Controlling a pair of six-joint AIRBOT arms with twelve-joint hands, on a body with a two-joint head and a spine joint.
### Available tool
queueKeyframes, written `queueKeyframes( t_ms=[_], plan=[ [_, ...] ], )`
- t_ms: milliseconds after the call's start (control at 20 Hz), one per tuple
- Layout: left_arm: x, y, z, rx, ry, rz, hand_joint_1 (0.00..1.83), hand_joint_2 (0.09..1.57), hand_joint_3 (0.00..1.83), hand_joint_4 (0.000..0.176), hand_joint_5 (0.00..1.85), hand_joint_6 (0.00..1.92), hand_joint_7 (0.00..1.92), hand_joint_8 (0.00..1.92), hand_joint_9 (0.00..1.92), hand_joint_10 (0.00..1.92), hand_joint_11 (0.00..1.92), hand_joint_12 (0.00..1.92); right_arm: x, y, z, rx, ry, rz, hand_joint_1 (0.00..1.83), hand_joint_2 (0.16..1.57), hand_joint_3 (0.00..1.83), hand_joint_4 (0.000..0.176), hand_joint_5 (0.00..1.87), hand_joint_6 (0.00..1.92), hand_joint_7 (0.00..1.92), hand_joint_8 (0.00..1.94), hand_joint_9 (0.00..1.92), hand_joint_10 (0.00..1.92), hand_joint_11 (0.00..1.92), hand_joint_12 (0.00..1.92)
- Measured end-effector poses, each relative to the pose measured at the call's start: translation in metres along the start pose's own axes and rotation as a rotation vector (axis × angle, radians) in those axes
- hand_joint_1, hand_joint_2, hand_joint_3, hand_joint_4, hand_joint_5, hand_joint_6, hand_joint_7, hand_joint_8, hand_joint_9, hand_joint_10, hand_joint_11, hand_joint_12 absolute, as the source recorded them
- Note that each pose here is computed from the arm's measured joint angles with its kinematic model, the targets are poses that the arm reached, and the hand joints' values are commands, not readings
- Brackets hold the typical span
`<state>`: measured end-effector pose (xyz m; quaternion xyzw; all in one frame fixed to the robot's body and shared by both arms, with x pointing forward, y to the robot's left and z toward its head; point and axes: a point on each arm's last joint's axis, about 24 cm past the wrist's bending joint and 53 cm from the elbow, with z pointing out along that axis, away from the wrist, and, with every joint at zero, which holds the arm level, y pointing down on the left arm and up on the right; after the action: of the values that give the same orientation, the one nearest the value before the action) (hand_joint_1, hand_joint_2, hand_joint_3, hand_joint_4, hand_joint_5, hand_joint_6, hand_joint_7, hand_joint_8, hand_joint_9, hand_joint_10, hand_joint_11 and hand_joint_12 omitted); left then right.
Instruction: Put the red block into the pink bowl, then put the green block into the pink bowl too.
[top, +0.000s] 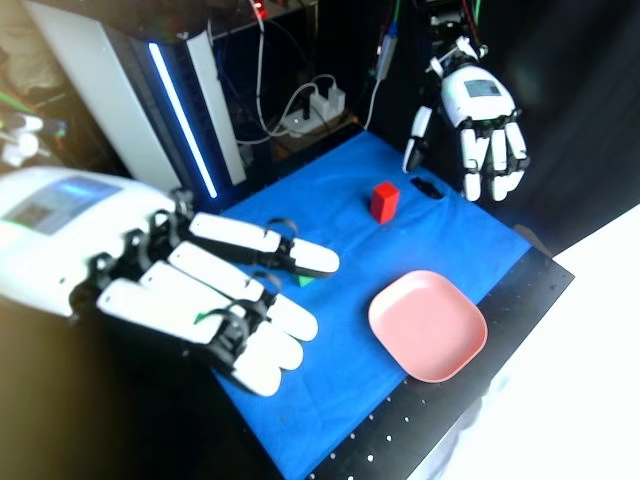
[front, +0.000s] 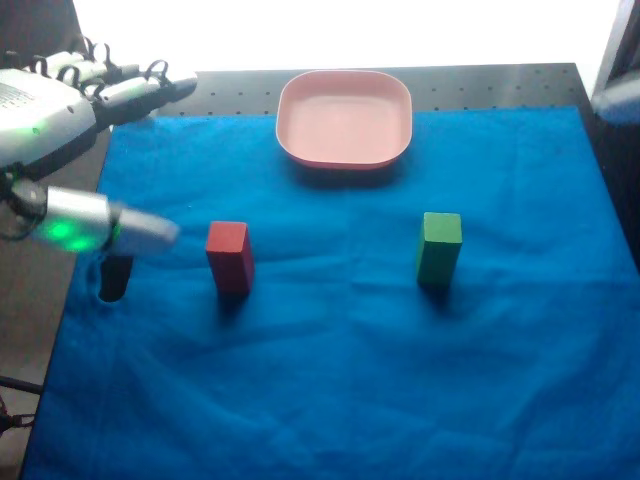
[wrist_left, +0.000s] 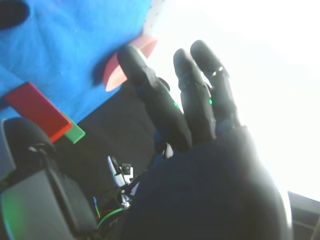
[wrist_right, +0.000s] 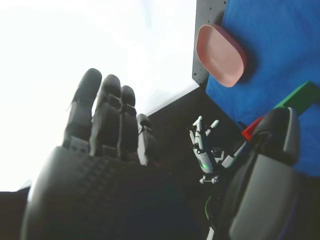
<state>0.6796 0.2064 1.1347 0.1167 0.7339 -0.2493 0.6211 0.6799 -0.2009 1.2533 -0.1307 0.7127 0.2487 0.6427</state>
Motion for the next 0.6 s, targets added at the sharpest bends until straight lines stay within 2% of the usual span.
queueKeyframes(
  t_ms=[150, 200, 250, 300, 350, 400, 450, 500, 550, 600],
  plan=[
    [-0.004, -0.005, 0.002, 0.013, -0.022, -0.007, 0.0, 0.97, 0.01, 0.141, 0.0, 0.0, 0.0, 0.0, 0.0, 0.0, 0.0, 0.0, 0.0, 0.005, 0.003, -0.014, -0.003, 0.001, 0.01, 0.95, 0.0, 0.065, 0.0, 0.0, 0.0, 0.0, 0.04, 0.0, 0.13, 0.1],
    [0.0, -0.006, 0.004, 0.014, -0.015, -0.01, 0.0, 0.96, 0.01, 0.13, 0.0, 0.0, 0.0, 0.0, 0.0, 0.0, 0.0, 0.0, 0.001, 0.005, 0.003, -0.013, -0.002, 0.001, 0.0, 0.92, 0.0, 0.096, 0.0, 0.0, 0.0, 0.0, 0.04, 0.0, 0.12, 0.09],
    [0.002, -0.008, 0.005, 0.018, -0.011, -0.012, 0.0, 0.97, 0.01, 0.107, 0.0, 0.0, 0.0, 0.0, 0.0, 0.0, 0.0, 0.0, 0.001, 0.005, 0.003, -0.013, -0.002, 0.002, 0.01, 0.9, 0.0, 0.087, 0.0, 0.0, 0.0, 0.0, 0.03, 0.0, 0.13, 0.07],
    [0.003, -0.008, 0.006, 0.019, -0.009, -0.012, 0.0, 0.96, 0.0, 0.104, 0.0, 0.0, 0.0, 0.0, 0.0, 0.0, 0.0, 0.0, 0.001, 0.005, 0.003, -0.013, -0.001, 0.002, 0.01, 0.9, 0.0, 0.078, 0.0, 0.0, 0.0, 0.0, 0.04, 0.0, 0.14, 0.07],
    [0.004, -0.009, 0.006, 0.024, -0.007, -0.006, 0.0, 0.96, 0.01, 0.087, 0.0, 0.0, 0.0, 0.0, 0.0, 0.0, 0.0, 0.0, 0.002, 0.006, 0.003, -0.015, 0.0, 0.002, 0.01, 0.9, 0.0, 0.071, 0.0, 0.0, 0.0, 0.0, 0.05, 0.01, 0.15, 0.07],
    [0.004, -0.011, 0.006, 0.028, -0.011, -0.01, 0.0, 0.97, 0.01, 0.089, 0.0, 0.0, 0.0, 0.0, 0.0, 0.0, 0.0, 0.0, 0.003, 0.007, 0.004, -0.015, 0.002, 0.003, 0.02, 0.91, 0.01, 0.054, 0.0, 0.0, 0.0, 0.0, 0.05, 0.0, 0.14, 0.06],
    [0.004, -0.012, 0.007, 0.03, -0.013, -0.012, 0.03, 0.98, 0.01, 0.075, 0.0, 0.0, 0.0, 0.0, 0.0, 0.0, 0.0, 0.0, 0.004, 0.008, 0.005, -0.018, 0.004, 0.003, 0.07, 0.9, 0.0, 0.089, 0.0, 0.0, 0.0, 0.0, 0.03, 0.0, 0.12, 0.05],
    [0.005, -0.014, 0.007, 0.035, -0.013, -0.012, 0.03, 0.97, 0.01, 0.079, 0.0, 0.0, 0.0, 0.0, 0.0, 0.0, 0.0, 0.0, 0.005, 0.01, 0.006, -0.023, 0.006, 0.005, 0.09, 0.89, 0.0, 0.09, 0.0, 0.0, 0.0, 0.0, 0.04, 0.01, 0.12, 0.05],
    [0.006, -0.019, 0.008, 0.046, -0.015, -0.015, 0.04, 0.95, 0.0, 0.086, 0.0, 0.0, 0.0, 0.0, 0.0, 0.0, 0.0, 0.0, 0.01, 0.014, 0.009, -0.033, 0.015, 0.006, 0.08, 0.89, 0.0, 0.101, 0.0, 0.0, 0.0, 0.0, 0.05, 0.01, 0.17, 0.07],
    [0.006, -0.021, 0.007, 0.05, -0.018, -0.019, 0.05, 0.94, 0.0, 0.099, 0.0, 0.0, 0.0, 0.0, 0.0, 0.0, 0.0, 0.0, 0.012, 0.014, 0.009, -0.034, 0.019, 0.004, 0.07, 0.9, 0.0, 0.082, 0.0, 0.0, 0.0, 0.0, 0.06, 0.01, 0.19, 0.08]
  ],
)
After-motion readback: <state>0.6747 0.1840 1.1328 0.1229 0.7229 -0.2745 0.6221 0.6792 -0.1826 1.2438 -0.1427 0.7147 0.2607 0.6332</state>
